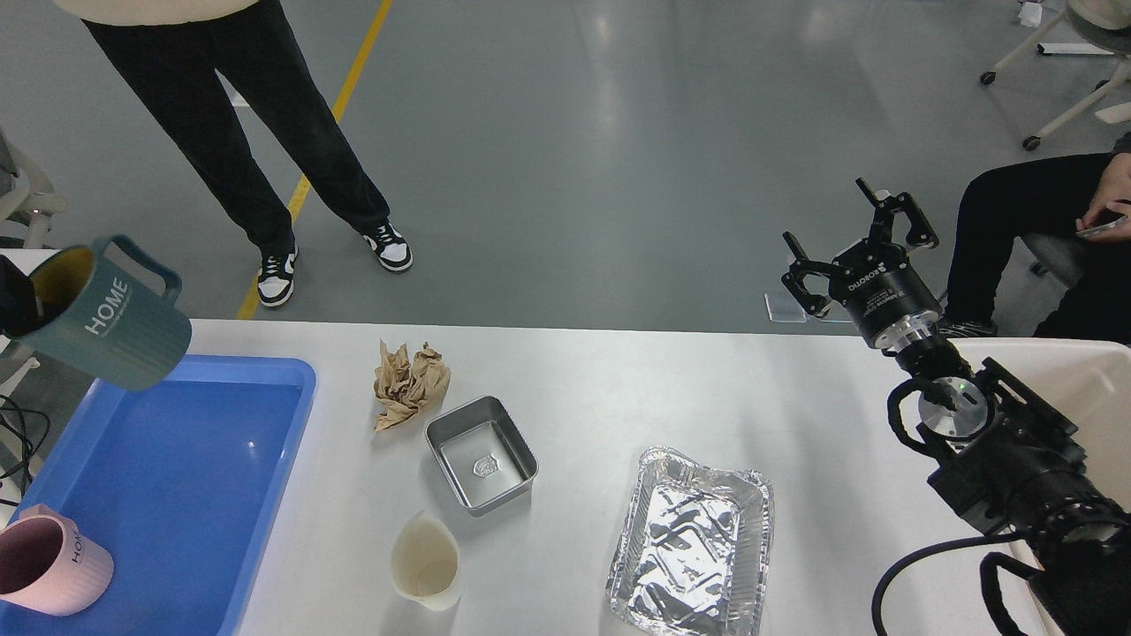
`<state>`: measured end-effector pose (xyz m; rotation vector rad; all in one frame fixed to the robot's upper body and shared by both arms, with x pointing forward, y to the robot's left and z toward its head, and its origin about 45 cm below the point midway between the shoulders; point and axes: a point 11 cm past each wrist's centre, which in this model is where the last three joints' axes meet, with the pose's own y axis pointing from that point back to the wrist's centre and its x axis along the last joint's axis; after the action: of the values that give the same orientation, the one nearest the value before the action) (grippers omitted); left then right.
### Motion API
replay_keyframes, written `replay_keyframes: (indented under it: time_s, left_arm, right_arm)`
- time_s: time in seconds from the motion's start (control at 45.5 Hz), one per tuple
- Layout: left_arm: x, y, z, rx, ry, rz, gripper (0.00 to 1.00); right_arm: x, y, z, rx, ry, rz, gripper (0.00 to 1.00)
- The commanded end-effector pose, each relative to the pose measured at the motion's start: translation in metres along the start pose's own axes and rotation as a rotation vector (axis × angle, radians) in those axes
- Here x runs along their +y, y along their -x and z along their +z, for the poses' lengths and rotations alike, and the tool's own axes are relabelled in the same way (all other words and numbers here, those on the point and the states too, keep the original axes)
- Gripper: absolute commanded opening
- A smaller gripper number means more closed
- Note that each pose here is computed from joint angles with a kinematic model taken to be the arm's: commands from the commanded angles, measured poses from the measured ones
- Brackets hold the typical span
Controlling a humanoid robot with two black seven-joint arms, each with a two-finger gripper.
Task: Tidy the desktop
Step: 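Carry the teal mug over the blue tray and set it down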
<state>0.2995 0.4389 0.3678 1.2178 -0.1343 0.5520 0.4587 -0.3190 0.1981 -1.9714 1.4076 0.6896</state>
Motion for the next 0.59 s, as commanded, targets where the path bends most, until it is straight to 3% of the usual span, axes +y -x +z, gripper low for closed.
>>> replay_keyframes:
  time_s: [0.0, 0.396, 0.572]
  left_arm:
    - [-0.021, 0.004, -0.017, 0.001, -0.056, -0.024, 0.00]
    - [-0.098, 0.068, -0.055, -0.035, -0.152, -0.208, 0.00]
    - [-0.113, 0.095, -0.070, -0.059, -0.181, -0.268, 0.00]
  right_arm:
    - [0.000, 0.000, -0.001, 0.001, -0.001, -0.001, 1.00]
    - [0.007, -0.005, -0.003, 0.007, 0.002, 0.006, 1.00]
    - [0.013, -0.011, -0.003, 0.010, 0.003, 0.016, 1.00]
